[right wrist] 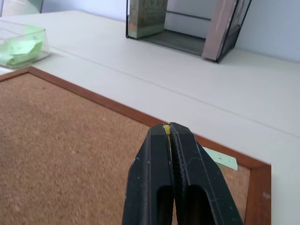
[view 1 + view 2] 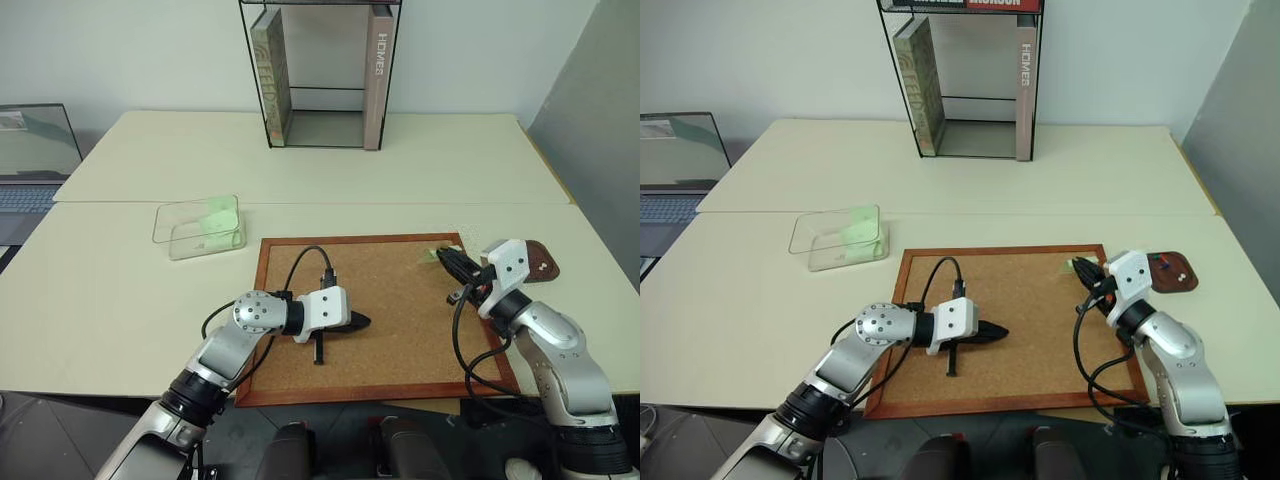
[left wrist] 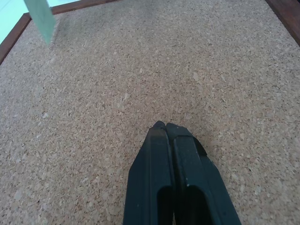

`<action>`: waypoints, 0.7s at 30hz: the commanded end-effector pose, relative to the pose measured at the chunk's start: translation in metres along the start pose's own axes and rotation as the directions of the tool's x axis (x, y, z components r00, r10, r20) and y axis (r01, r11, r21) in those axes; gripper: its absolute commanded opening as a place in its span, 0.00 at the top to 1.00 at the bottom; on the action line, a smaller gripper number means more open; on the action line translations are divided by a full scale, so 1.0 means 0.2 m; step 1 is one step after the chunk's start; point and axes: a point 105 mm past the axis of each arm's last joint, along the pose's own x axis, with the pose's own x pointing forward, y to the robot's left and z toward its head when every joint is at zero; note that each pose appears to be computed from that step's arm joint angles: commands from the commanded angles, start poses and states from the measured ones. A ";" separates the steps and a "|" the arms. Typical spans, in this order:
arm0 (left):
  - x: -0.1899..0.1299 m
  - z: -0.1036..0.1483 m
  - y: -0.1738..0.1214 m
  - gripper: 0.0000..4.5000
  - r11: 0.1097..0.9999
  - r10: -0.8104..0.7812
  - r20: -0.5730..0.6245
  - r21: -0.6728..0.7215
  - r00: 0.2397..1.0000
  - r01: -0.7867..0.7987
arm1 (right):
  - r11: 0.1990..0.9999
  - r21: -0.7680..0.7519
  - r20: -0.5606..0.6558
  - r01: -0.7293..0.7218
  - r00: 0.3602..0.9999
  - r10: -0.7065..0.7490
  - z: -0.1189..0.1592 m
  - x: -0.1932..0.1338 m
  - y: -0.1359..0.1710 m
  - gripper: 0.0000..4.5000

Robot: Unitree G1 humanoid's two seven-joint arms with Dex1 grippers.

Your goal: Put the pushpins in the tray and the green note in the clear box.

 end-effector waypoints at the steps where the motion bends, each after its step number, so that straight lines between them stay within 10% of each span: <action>1: 0.02 -0.04 -0.04 1.00 0.999 -0.018 -0.010 -0.039 1.000 0.018 | 0.999 -0.033 0.064 -0.026 0.998 0.028 0.12 0.01 0.01 0.99; 6: -0.01 0.12 0.07 1.00 0.994 0.058 0.118 -0.096 0.991 -0.047 | 0.998 -0.034 0.073 -0.048 0.996 0.051 0.17 0.03 0.02 0.99; 21: -0.18 0.33 0.32 0.38 0.980 0.186 0.177 -0.112 0.966 -0.168 | 0.983 -0.012 0.070 -0.183 0.981 0.183 0.24 0.07 0.12 1.00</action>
